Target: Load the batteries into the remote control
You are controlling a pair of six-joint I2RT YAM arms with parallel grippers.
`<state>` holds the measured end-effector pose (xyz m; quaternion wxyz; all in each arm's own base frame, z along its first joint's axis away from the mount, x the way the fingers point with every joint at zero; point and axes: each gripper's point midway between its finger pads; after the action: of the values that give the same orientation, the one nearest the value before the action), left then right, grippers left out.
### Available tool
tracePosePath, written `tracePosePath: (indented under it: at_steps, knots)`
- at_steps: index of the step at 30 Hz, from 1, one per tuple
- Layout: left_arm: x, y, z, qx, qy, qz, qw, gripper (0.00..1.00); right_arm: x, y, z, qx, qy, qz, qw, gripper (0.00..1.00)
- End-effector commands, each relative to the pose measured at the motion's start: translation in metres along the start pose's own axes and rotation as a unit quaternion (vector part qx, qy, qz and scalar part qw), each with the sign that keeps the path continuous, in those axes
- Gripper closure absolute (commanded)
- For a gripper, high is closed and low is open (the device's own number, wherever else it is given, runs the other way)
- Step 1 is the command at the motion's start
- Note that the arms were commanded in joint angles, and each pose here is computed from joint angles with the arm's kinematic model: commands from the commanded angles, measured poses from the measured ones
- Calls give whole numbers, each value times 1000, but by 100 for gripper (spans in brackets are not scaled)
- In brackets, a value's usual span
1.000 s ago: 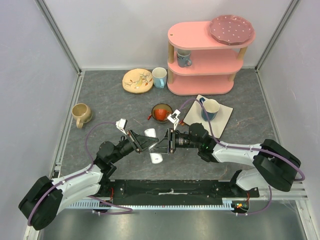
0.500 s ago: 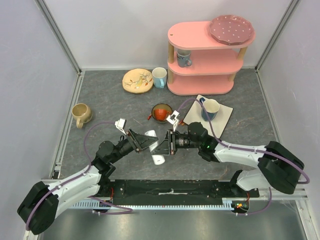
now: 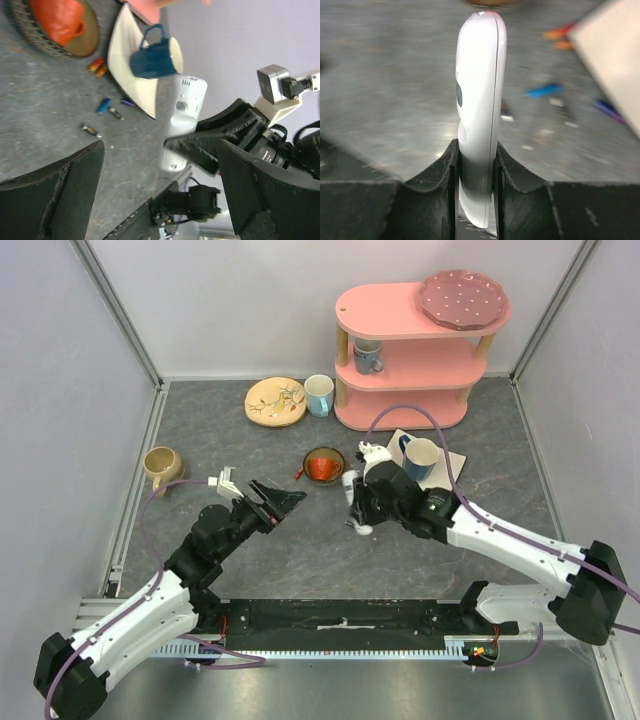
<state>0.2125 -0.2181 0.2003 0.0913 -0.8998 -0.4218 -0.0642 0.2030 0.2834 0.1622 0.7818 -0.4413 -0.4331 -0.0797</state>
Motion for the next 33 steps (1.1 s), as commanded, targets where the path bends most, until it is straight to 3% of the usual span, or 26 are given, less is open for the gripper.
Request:
tracePosePath:
  at_steps: [1,8,13,18,26,33]
  knots:
    - [9,-4,38,96,60,-15,993,2,-44,-45,-123,-328,-97,123,932,100]
    - [2,-20,76,169,62,3,984,8,-47,-25,-108,-320,-131,127,930,100]
    - [21,-43,95,218,73,-51,972,9,-47,5,-65,-327,-244,130,904,100]
    - [19,-63,112,220,44,-67,972,10,-34,39,-32,-330,-320,128,879,100]
    - [18,-82,136,236,0,-89,968,12,-60,88,-8,-267,-354,177,879,100]
    - [15,-80,140,239,-5,-85,967,13,-89,98,-8,-238,-345,204,885,98]
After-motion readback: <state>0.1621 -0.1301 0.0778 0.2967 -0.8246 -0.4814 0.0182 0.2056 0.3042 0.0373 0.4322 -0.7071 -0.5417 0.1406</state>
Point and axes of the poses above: each gripper's point midway between its finger pads, its own y axis out along the fingers, its own z axis along the line the jaws close on, x = y × z, and after that the axes turned 11 degrees about -y, right-handed
